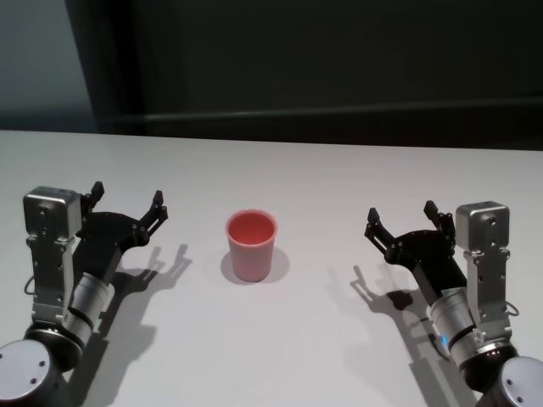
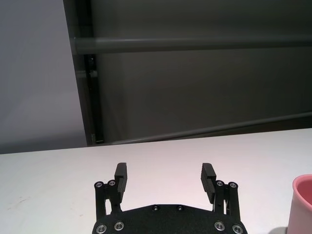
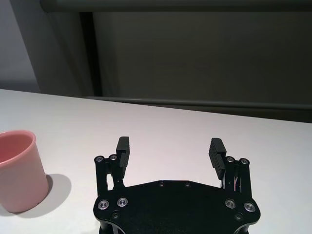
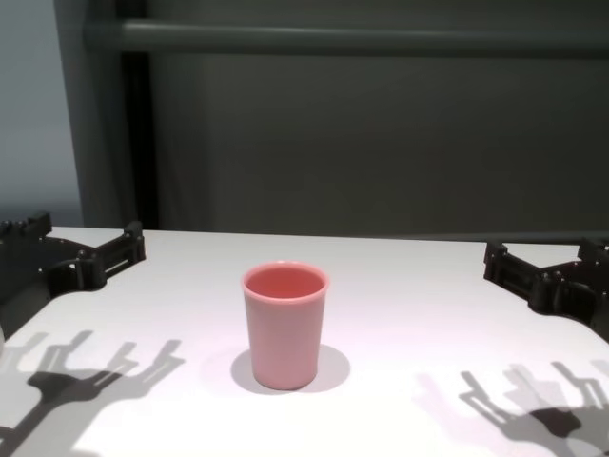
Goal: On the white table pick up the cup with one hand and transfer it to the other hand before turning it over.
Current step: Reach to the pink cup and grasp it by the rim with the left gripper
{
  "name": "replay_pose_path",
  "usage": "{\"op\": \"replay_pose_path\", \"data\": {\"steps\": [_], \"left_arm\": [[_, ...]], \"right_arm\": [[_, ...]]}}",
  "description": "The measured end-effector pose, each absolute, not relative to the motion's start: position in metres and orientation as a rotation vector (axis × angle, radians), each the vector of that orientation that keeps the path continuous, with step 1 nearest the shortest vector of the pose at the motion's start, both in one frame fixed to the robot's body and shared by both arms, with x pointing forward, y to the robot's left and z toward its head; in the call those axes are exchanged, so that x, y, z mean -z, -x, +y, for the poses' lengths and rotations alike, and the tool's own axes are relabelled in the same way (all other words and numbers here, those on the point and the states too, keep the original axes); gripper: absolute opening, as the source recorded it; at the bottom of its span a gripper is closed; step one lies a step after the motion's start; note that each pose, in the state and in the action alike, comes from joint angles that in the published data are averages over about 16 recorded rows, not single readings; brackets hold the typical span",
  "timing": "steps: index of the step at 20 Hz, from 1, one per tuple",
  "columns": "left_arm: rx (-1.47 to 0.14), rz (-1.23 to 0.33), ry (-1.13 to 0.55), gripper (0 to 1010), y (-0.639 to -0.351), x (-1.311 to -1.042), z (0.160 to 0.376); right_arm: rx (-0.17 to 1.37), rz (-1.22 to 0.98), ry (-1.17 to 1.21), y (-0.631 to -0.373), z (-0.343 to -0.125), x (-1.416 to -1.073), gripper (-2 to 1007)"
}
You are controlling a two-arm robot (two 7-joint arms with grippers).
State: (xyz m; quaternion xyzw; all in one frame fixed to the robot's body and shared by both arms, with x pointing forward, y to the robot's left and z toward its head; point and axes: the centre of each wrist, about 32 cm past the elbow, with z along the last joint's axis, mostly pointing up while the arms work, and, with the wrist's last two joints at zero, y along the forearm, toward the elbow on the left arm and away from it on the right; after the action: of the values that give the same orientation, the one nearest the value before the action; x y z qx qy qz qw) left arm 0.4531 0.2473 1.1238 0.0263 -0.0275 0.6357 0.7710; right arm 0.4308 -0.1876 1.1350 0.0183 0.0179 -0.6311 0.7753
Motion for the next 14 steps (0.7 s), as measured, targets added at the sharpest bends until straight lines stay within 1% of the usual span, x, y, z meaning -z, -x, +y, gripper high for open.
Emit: {"op": "replay_pose_path", "data": {"steps": [14], "left_arm": [[-1.378, -0.060, -0.057, 1001, -0.4531, -1.1238, 0.2473]], "right_arm": [[1.366, 0.039, -0.040, -0.4308, -0.1876, -1.1350, 1002]]}}
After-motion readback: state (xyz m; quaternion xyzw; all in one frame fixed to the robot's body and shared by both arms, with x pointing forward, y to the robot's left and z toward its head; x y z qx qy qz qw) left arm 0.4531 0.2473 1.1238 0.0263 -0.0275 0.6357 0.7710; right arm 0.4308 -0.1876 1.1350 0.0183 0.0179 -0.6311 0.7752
